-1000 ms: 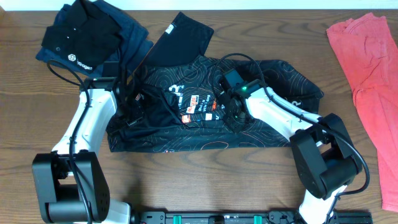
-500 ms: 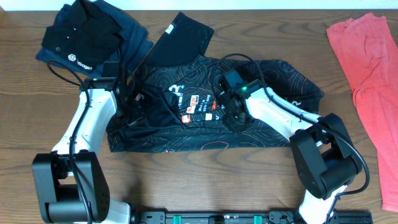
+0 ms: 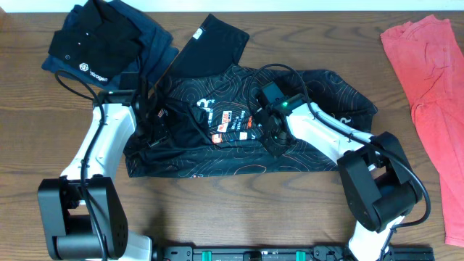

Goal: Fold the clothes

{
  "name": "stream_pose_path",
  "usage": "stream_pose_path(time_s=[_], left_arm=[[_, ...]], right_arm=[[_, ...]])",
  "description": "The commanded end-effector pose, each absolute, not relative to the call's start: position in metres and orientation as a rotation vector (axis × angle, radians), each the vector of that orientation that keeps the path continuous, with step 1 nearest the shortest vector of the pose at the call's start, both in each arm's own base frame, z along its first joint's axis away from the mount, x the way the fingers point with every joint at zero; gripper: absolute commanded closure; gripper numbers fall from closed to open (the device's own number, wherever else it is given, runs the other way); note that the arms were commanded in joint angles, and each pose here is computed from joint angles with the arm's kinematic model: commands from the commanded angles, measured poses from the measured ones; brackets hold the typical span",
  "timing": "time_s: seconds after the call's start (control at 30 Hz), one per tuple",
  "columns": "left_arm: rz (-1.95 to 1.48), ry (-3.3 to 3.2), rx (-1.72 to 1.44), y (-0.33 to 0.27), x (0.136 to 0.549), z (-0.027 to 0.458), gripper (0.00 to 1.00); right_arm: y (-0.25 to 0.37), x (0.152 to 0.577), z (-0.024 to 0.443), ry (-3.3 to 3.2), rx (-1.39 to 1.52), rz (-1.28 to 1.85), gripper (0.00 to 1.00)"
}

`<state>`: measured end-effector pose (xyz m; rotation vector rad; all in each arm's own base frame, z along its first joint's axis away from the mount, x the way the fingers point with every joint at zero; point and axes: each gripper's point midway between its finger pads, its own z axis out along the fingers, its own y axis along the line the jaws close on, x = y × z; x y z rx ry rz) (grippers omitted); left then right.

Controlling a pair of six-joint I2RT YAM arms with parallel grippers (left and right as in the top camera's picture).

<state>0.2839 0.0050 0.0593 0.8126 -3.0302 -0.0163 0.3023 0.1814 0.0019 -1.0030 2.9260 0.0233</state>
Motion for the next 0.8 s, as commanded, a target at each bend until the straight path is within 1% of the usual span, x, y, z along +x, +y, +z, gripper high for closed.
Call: stream_pose_path(time_s=[0.0,0.17,0.33,0.7,0.73,0.77], left_arm=[[-0.028,-3.022,0.816,0.007,0.283,0.059,0.25],[-0.029,-3.02,0.815,0.007,0.282,0.058,0.25],[-0.029,-3.02,0.814,0.007,0.282,0.058,0.25],[-0.028,-3.023,0.816,0.007,0.283,0.058,0.25],[-0.027,-3.025,0.816,0.007,0.283,0.058,0.25],[-0.027,-3.026,0.816,0.007,0.283,0.058,0.25]], right_arm=[[0.183,0.3,-0.004,2.94,-0.988,0.026,0.99],[0.185,0.307,-0.002,2.929,-0.937,0.03,0.99],[0.181,0.32,0.003,2.927,-0.82,-0.009,0.99],[0.143,0.344,0.009,2.915,-0.559,-0.253,0.98],[0.142,0.344,0.009,2.916,-0.556,-0.253,0.93],[0.142,0.344,0.009,2.916,-0.554,-0.253,0.81]])
